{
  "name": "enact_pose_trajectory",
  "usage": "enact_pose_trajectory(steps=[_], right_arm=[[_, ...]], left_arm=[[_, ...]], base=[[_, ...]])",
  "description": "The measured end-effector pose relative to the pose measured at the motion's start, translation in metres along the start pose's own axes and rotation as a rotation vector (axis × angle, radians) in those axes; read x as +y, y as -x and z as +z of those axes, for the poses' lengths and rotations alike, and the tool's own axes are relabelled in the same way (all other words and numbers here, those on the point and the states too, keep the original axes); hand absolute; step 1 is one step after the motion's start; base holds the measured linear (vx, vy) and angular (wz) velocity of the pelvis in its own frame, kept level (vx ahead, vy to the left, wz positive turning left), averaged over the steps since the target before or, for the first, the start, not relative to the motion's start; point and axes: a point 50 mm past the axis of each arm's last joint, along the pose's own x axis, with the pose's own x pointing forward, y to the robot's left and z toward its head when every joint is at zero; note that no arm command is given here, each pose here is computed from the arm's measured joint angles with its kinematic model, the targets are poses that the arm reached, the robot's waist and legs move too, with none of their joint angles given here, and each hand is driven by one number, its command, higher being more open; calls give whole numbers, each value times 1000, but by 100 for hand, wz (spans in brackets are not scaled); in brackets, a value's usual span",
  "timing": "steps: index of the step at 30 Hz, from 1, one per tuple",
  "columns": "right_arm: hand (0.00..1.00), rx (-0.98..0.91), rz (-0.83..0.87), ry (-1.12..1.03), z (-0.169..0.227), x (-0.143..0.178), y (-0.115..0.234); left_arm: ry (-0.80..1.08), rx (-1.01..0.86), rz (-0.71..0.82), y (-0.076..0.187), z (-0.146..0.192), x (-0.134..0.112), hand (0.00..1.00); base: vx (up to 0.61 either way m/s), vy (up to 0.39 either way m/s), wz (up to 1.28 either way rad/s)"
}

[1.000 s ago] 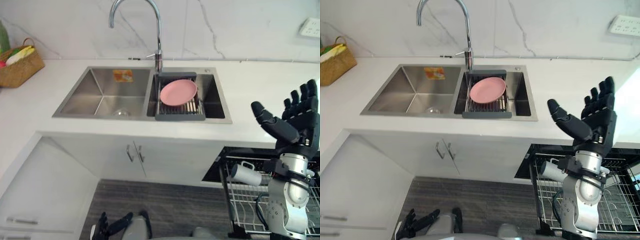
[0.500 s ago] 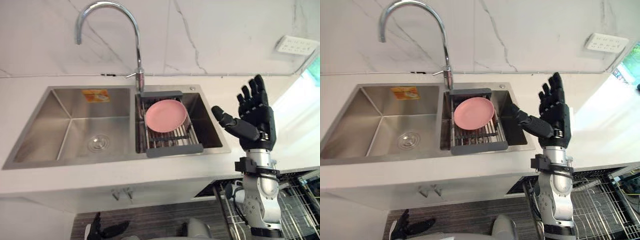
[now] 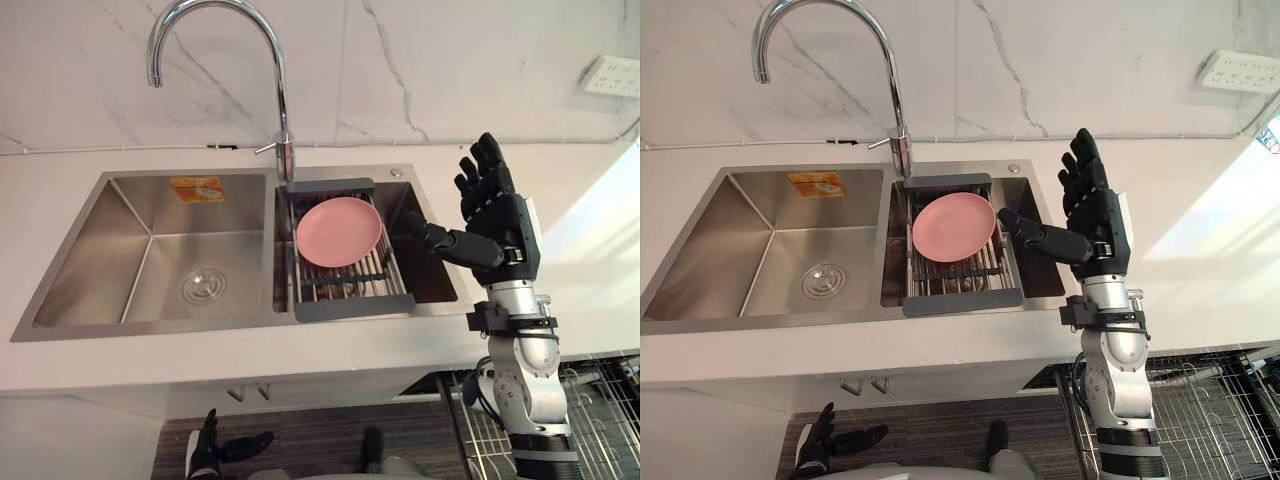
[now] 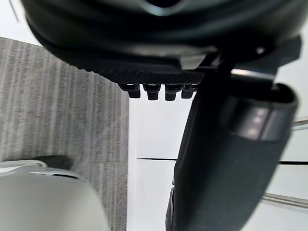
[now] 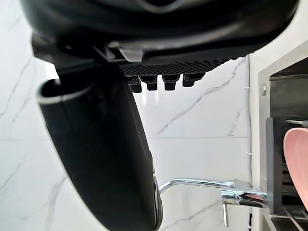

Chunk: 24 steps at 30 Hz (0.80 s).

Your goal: Walk over to the sink, pick up the cup, carry it to the dishwasher, place the cup inside the dishwasher, then close the dishwasher door

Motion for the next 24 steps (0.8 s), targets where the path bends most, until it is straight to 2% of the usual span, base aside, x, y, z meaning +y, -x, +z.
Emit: enact_pose_trajectory(steps=[2, 6, 12, 19, 24], right_arm=[[100, 48, 38, 78, -1, -2, -2], [100, 122, 159, 488, 4, -4, -16], [100, 92, 219, 936, 17, -1, -36], [100, 63, 340, 1185, 12, 19, -38], [100, 36, 427, 1256, 4, 35, -41]], left_arm=[[15, 57, -10, 1, -9, 3, 100], [108, 180, 8, 4, -27, 14, 100], [114, 235, 28, 3, -31, 24, 100], [90, 255, 43, 0, -30, 26, 100], [87, 253, 42, 0, -29, 25, 100]], base=[[0, 0, 2], [-10, -1, 1], [-2, -1, -2], [0, 0, 0], [0, 0, 5]])
